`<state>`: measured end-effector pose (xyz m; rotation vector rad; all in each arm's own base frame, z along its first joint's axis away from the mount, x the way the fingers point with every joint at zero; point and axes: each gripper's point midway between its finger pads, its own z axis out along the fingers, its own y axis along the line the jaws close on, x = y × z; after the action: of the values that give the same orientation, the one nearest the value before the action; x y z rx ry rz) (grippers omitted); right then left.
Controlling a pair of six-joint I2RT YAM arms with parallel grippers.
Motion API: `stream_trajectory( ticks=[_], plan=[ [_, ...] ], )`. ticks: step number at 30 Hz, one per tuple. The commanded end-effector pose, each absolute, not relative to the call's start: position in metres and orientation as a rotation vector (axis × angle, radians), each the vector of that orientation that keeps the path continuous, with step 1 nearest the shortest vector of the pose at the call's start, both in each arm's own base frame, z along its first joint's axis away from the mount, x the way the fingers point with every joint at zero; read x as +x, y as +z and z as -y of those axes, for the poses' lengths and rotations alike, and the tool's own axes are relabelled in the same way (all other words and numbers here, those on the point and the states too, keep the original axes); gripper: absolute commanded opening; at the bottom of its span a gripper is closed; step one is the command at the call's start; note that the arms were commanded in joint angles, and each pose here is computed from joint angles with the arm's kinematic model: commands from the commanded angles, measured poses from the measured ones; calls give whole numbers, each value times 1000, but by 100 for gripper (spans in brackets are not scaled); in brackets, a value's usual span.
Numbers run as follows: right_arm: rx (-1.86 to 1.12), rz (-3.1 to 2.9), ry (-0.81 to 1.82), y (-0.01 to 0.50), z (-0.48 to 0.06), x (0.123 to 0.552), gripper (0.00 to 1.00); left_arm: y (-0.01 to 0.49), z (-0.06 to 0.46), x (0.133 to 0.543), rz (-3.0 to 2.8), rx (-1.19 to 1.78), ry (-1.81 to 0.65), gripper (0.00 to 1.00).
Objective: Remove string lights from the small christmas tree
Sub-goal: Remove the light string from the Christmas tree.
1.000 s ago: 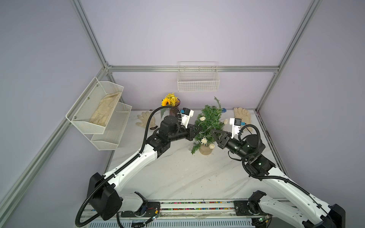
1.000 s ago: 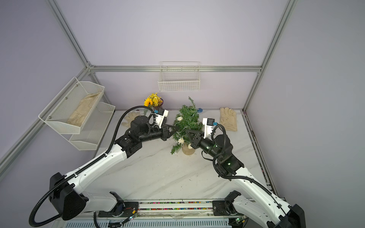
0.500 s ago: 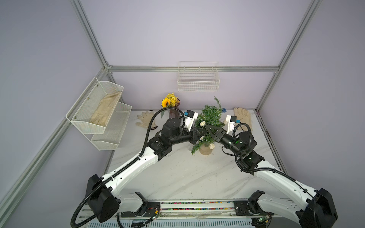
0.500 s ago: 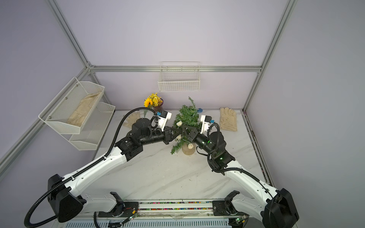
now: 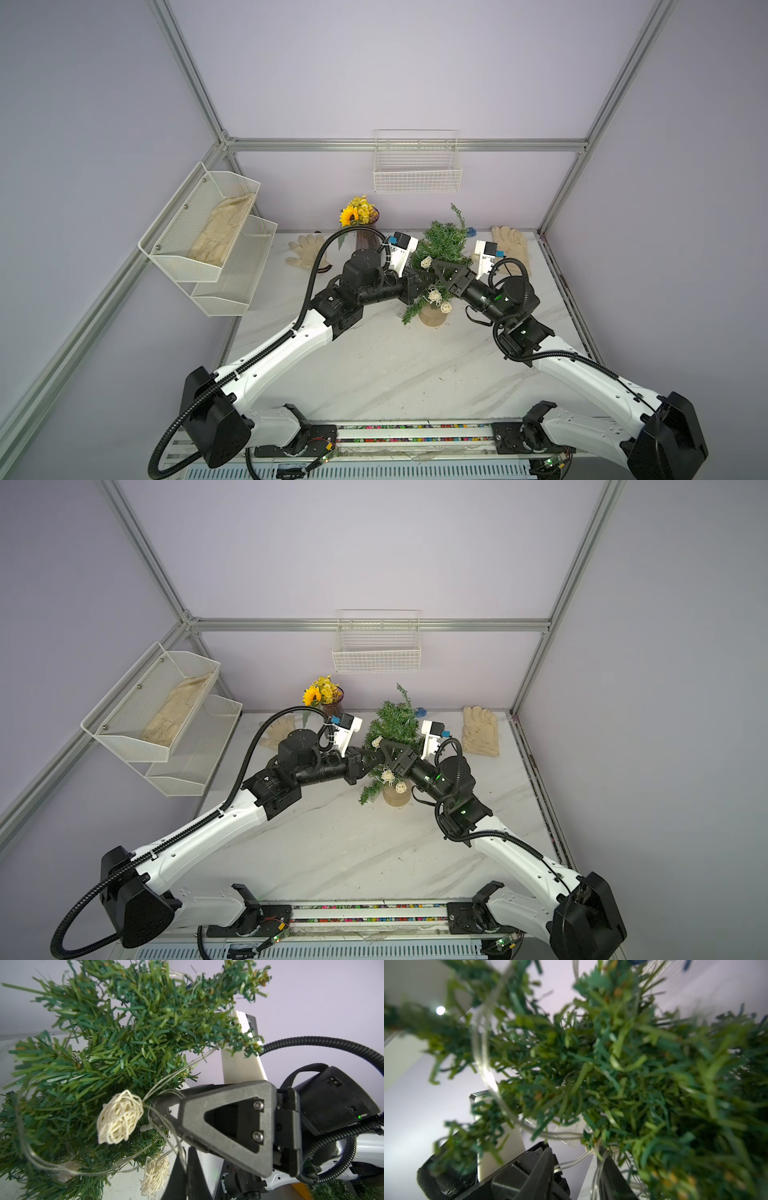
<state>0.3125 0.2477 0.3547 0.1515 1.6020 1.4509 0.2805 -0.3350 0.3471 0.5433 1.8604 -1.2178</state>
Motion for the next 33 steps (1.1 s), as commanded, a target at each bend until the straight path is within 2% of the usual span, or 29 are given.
stream_trajectory(
  ticks=[1,9,20,21,22,28,31,33],
  plan=[
    [129,-1532,1500,380,-252,312,39,378,335,275,-1761,572,-1225,0],
    [160,-1565,1505,376,-258,318,36,378,338,269,-1753,600,-1216,0],
    [180,-1573,1420,381,-243,310,0,370,333,274,-1778,581,-1165,0],
    [175,-1574,1407,382,-241,309,0,370,332,275,-1779,574,-1156,3],
    [165,-1576,1395,383,-240,307,0,368,331,277,-1785,566,-1146,11],
    [96,-1625,1293,391,-236,301,0,363,326,281,-1790,528,-1113,13],
    [69,-1609,1265,401,-230,294,0,362,323,283,-1795,517,-1097,25],
    [42,-1623,1238,404,-228,290,0,362,320,283,-1794,506,-1081,27]
  ],
)
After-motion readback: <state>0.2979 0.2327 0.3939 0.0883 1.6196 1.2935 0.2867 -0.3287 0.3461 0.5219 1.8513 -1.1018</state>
